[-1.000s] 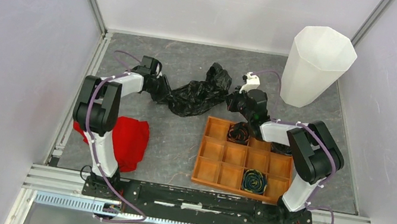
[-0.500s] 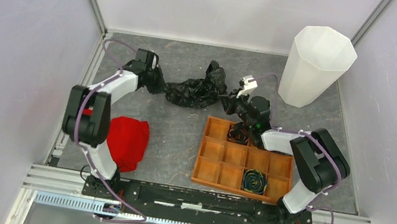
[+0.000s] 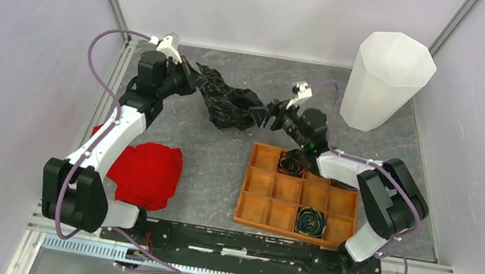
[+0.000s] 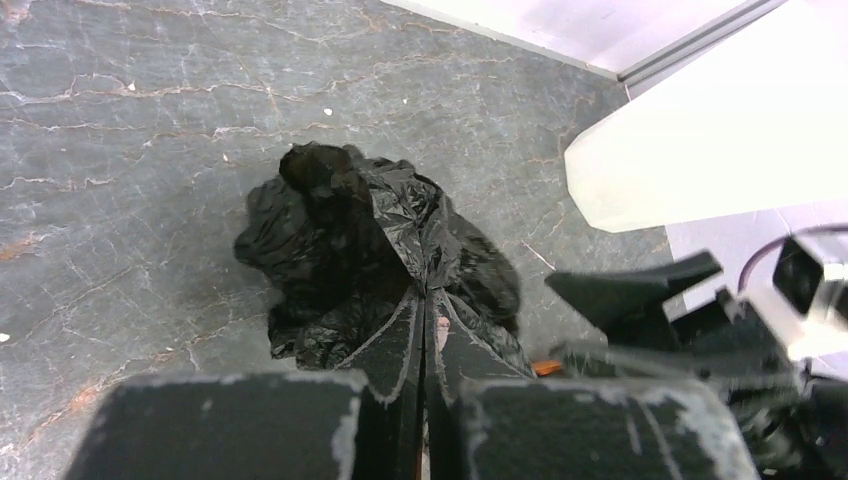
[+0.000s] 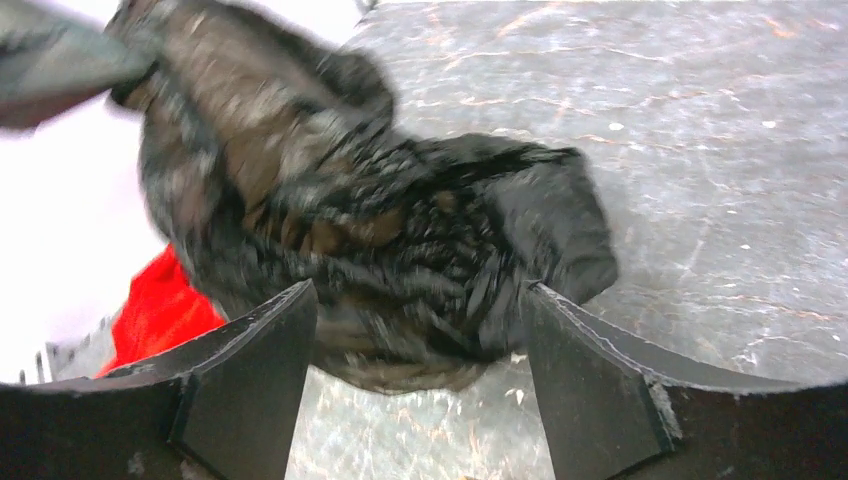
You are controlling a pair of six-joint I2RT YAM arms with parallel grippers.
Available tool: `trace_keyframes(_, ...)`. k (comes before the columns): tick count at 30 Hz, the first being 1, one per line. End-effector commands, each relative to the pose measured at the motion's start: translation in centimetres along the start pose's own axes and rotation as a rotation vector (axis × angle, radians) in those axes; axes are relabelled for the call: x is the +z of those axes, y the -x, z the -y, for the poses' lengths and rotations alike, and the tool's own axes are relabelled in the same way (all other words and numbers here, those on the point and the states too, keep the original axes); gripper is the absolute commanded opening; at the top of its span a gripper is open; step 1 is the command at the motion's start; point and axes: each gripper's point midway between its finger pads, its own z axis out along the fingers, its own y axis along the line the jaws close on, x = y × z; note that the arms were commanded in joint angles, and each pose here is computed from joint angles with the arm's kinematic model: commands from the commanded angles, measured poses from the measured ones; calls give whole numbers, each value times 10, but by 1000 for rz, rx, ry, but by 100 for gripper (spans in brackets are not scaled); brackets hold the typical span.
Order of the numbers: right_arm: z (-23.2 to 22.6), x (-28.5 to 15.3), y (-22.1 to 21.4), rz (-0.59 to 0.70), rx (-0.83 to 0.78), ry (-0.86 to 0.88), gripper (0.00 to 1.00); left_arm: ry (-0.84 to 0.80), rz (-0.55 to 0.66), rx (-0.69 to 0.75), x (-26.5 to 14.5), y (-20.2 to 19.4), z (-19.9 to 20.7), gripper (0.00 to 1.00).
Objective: Put the trash bags into the trash bin
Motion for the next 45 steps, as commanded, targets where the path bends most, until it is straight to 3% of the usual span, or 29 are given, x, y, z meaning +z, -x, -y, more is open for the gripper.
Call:
trace_keyframes(1, 43, 22, 14, -106, 203, -282, 82, -44, 14, 66, -1, 4, 8, 2)
trace_keyframes(5, 60, 32, 1, -127, 263, -309, 83, -44, -12, 69, -3, -1, 8, 2)
trace_keyframes(14, 88, 94, -57, -366, 204, -256, 81, -68, -27, 80, -6, -4, 12, 2)
trace_keyframes(22, 63, 110, -87, -361, 240, -125, 75, -73, -32, 80, -6, -6, 12, 2)
trace_keyframes(25, 52, 117, -85, -331, 257, -58, 58, -66, -33, 81, -5, -6, 10, 2)
trace_keyframes(29, 45, 120, -81, -294, 264, -3, 22, -43, -35, 94, -5, -6, 5, 2)
trace_keyframes(32, 42, 122, -75, -276, 275, 6, 1, 5, -22, 106, -5, -4, -3, 2)
trace_keyframes(36, 55, 110, -77, -297, 230, -82, 0, 136, -17, 108, -3, -5, -29, 2)
trace_keyframes(41, 80, 99, -90, -379, 195, -219, 0, 411, -59, 45, 6, -17, -84, 2)
trace_keyframes(43, 89, 110, -75, -407, 184, -243, 0, 488, -103, -21, 15, -16, -95, 2)
trace_keyframes(45, 90, 128, -30, -409, 115, -267, 0, 433, -158, -83, 34, -4, -78, 2)
